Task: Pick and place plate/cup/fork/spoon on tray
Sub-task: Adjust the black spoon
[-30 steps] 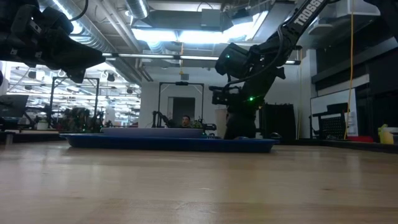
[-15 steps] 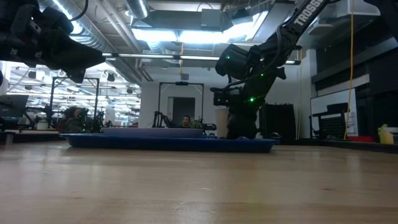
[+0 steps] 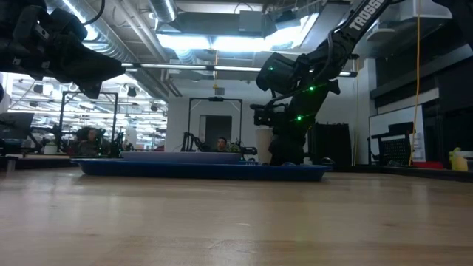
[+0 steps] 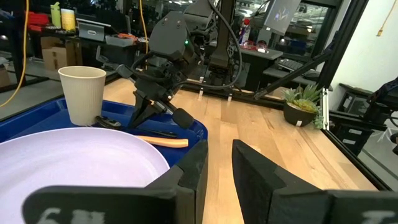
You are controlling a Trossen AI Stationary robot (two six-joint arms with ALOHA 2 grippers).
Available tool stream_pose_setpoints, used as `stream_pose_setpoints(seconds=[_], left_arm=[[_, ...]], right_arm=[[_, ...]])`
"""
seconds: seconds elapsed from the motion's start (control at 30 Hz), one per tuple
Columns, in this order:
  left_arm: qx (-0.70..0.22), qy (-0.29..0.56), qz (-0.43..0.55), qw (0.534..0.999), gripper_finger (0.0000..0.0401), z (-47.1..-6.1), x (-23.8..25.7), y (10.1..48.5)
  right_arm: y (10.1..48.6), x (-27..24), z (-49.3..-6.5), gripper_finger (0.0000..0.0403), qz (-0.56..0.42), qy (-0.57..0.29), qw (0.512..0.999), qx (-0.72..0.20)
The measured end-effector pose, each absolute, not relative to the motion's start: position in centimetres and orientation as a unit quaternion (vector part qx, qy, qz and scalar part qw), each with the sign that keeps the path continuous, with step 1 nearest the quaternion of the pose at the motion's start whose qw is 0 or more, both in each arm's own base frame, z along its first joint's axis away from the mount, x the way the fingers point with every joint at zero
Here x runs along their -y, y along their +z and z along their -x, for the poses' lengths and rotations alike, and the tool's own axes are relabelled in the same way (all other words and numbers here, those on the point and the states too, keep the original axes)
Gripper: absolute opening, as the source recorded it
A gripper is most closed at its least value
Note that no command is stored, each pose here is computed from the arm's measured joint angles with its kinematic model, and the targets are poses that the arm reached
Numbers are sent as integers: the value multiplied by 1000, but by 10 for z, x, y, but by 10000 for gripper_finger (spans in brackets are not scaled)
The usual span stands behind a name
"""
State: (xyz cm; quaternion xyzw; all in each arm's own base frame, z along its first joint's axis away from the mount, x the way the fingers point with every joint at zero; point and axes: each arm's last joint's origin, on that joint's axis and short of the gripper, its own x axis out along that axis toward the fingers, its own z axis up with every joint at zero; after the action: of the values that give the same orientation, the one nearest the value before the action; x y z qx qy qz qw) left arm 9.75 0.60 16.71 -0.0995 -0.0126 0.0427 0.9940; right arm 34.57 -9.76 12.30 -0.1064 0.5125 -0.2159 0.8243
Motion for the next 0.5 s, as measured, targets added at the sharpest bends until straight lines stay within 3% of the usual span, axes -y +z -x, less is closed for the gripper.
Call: stream_pose_setpoints(seconds=[0.5], left_arm=[[12, 43, 100, 994, 65, -97, -6, 167]], right_arm=[[122, 97, -345, 1, 77, -220, 828, -509]])
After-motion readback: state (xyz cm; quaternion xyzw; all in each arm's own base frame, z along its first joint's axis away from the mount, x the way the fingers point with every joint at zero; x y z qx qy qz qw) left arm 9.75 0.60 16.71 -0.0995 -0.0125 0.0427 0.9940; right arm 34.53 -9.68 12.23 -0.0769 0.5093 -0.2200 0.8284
